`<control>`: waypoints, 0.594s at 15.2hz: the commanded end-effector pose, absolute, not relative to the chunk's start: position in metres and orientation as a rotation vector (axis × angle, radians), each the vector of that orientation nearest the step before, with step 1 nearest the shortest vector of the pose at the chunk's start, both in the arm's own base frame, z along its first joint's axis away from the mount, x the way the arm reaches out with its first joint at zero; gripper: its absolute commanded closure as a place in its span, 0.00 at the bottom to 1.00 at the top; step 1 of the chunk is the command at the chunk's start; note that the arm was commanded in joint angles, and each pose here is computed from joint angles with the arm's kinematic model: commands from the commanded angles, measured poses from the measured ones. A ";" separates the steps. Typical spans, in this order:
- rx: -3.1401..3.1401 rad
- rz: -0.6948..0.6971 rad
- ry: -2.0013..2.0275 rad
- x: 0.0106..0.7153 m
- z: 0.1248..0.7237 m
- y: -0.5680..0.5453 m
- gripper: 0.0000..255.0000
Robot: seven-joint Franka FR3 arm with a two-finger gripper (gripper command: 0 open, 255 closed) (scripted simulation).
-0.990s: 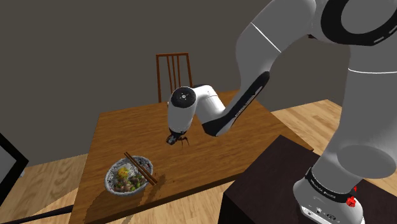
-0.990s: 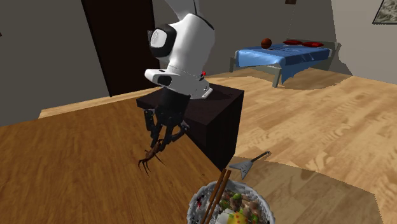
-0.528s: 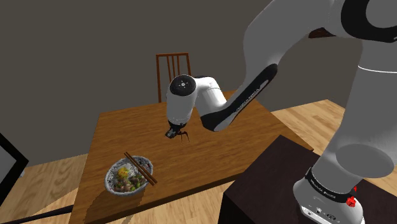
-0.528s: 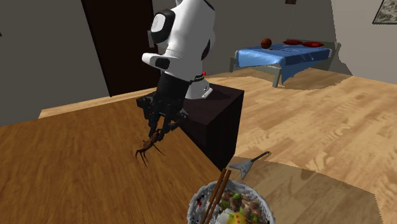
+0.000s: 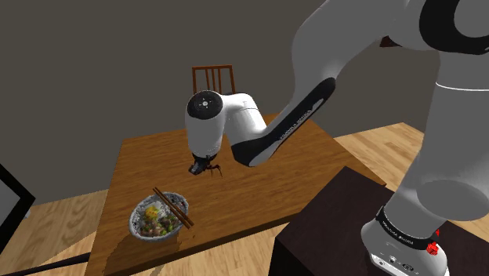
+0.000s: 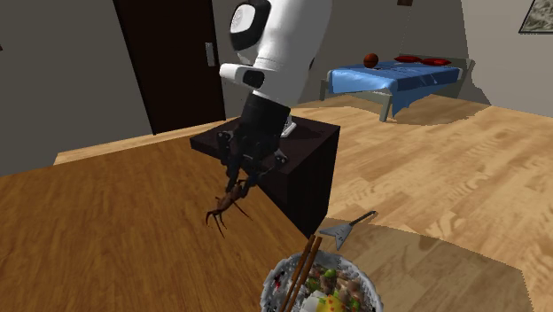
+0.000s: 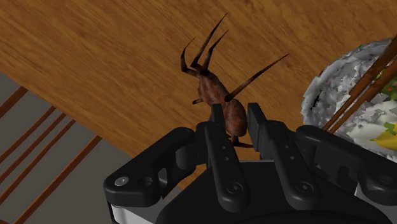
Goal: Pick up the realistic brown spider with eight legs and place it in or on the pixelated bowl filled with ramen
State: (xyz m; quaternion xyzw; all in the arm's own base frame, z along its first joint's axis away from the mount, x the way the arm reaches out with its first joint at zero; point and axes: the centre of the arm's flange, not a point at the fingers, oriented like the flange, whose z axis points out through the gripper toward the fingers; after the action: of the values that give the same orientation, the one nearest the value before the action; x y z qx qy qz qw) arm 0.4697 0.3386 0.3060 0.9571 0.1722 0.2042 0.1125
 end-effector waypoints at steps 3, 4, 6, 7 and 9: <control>2.809 0.598 0.503 0.473 0.311 0.391 1.00; 2.809 0.598 0.503 0.473 0.311 0.404 1.00; 2.809 0.598 0.503 0.473 0.313 0.431 1.00; 2.809 0.598 0.503 0.473 0.314 0.444 1.00; 2.809 0.598 0.503 0.473 0.316 0.470 1.00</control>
State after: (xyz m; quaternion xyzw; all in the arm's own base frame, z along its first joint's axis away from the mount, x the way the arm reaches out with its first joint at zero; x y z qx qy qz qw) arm 0.4715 0.4576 0.3159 0.9570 0.1725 0.2043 0.1123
